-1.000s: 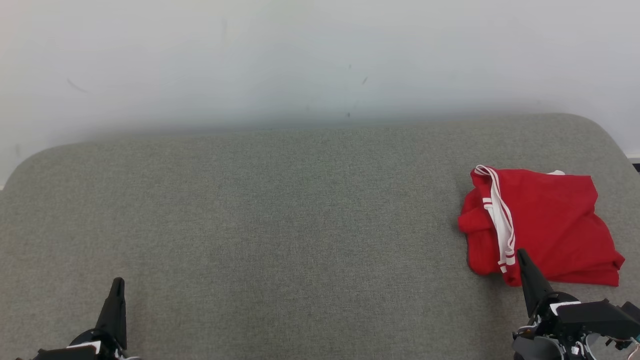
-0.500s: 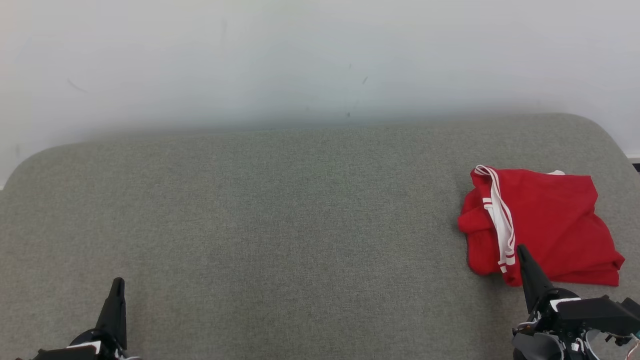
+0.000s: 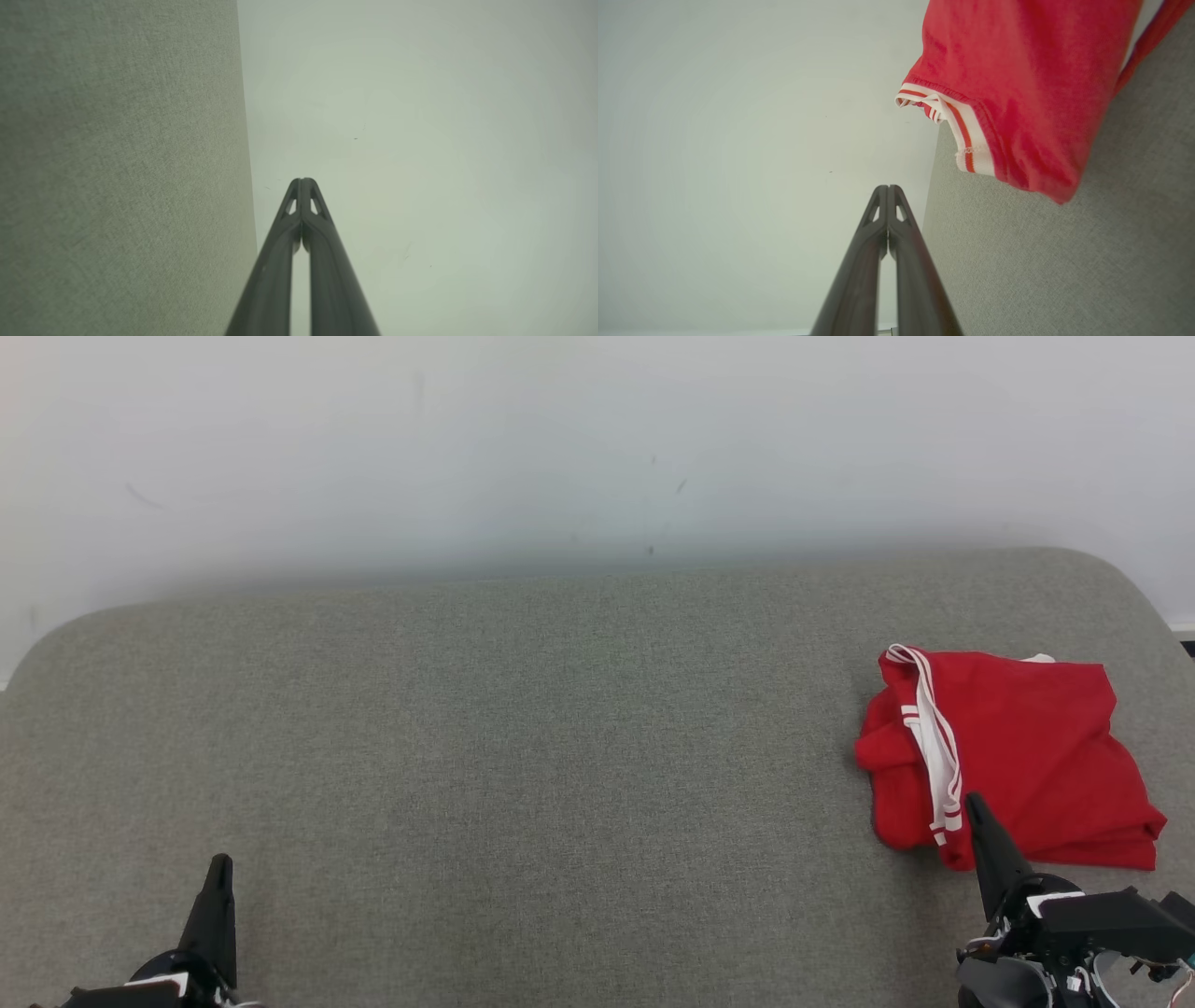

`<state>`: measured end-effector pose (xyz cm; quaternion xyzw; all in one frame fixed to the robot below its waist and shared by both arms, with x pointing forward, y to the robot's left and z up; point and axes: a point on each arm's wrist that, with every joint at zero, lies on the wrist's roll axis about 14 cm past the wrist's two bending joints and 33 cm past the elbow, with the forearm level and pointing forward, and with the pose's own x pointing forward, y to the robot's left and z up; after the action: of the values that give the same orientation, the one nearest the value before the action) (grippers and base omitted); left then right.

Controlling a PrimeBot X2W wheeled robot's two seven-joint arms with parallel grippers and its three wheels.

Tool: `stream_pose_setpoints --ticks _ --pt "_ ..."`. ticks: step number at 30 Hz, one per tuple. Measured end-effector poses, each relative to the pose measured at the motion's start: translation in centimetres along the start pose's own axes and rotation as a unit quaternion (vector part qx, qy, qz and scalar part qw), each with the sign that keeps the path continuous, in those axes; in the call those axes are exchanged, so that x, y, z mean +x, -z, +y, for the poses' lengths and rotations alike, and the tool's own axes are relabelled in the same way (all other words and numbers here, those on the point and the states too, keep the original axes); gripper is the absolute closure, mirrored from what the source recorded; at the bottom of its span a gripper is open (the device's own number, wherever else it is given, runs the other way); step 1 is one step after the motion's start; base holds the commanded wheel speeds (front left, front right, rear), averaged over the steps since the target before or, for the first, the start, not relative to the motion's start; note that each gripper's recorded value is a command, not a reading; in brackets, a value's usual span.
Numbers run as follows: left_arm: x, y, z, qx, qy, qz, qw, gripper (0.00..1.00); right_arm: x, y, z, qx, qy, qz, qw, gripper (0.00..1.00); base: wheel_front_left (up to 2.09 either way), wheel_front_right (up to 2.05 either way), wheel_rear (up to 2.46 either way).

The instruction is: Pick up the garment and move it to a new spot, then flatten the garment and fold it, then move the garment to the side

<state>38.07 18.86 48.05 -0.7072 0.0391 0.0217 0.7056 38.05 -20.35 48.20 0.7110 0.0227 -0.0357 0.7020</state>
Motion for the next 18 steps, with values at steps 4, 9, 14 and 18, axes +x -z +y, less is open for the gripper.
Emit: stream_pose_setpoints --ticks 4,9,14,18 --pt "0.0 0.0 0.0 0.0 0.0 0.0 1.0 1.0 0.0 0.0 0.0 0.0 0.0 0.0 1.0 1.0 0.0 0.0 0.0" --pt "0.0 0.0 0.0 0.0 0.0 0.0 1.0 1.0 0.0 0.0 0.0 0.0 0.0 0.0 1.0 1.0 0.0 0.0 0.0" --pt "0.0 0.0 0.0 0.0 0.0 0.0 1.0 1.0 0.0 0.0 0.01 0.0 0.0 0.0 1.0 1.0 0.0 0.0 0.0" --pt "0.0 0.0 0.0 0.0 0.0 0.0 1.0 1.0 0.0 0.0 0.0 0.0 0.0 0.0 1.0 1.0 0.0 0.0 0.0"
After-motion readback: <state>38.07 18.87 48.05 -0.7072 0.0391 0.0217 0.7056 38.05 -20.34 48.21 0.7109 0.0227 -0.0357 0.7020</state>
